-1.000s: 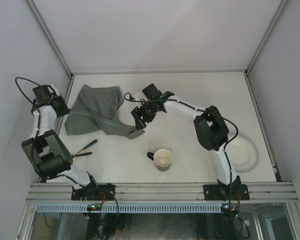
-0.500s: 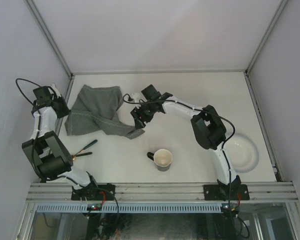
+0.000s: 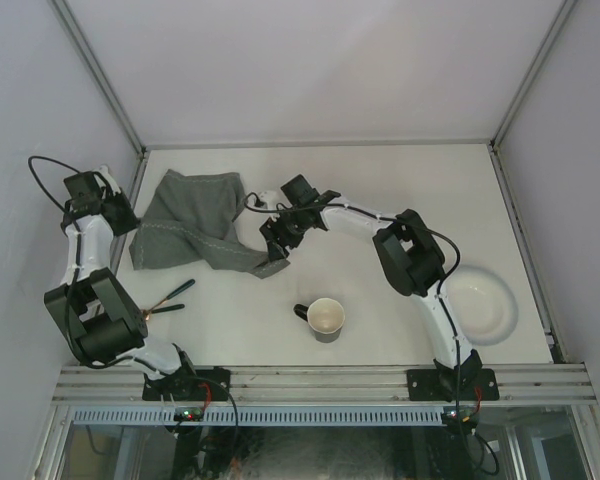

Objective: Set the dinner table for one person
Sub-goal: Pick up the napkin from the center of the board.

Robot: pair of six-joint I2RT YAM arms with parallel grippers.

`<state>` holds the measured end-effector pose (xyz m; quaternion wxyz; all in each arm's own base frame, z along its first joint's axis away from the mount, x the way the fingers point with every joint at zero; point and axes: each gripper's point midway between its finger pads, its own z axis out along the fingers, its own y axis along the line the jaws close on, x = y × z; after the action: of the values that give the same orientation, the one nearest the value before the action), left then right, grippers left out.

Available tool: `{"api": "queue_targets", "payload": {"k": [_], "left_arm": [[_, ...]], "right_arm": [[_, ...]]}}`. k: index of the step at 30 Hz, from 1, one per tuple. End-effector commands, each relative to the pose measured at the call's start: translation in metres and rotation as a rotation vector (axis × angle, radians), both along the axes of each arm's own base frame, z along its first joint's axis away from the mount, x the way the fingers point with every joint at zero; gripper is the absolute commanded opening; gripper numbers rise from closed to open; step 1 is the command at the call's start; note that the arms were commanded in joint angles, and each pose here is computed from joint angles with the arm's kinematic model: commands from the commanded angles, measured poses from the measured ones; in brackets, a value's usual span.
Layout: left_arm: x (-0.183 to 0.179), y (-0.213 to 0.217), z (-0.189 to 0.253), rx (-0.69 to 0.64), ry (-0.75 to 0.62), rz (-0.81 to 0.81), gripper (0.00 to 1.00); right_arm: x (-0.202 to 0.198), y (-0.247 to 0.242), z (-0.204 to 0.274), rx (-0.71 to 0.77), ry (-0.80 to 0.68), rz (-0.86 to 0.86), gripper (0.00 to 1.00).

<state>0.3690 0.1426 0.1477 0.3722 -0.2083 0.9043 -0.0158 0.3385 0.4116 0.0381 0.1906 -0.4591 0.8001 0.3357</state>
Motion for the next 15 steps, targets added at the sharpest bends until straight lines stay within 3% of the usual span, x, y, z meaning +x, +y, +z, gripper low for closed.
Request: {"api": "queue_targets", "payload": {"k": [1,15], "left_arm": [[-0.006,0.001,0.018,0.03,-0.044,-0.001,0.0],[-0.005,-0.001,0.019,0.025,-0.046,-0.006,0.0]], "right_arm": [[0.004,0.017,0.015,0.073,-0.036,0.022,0.64],[-0.013,0.016,-0.016,0.032,0.024,0.02,0.55]]}}
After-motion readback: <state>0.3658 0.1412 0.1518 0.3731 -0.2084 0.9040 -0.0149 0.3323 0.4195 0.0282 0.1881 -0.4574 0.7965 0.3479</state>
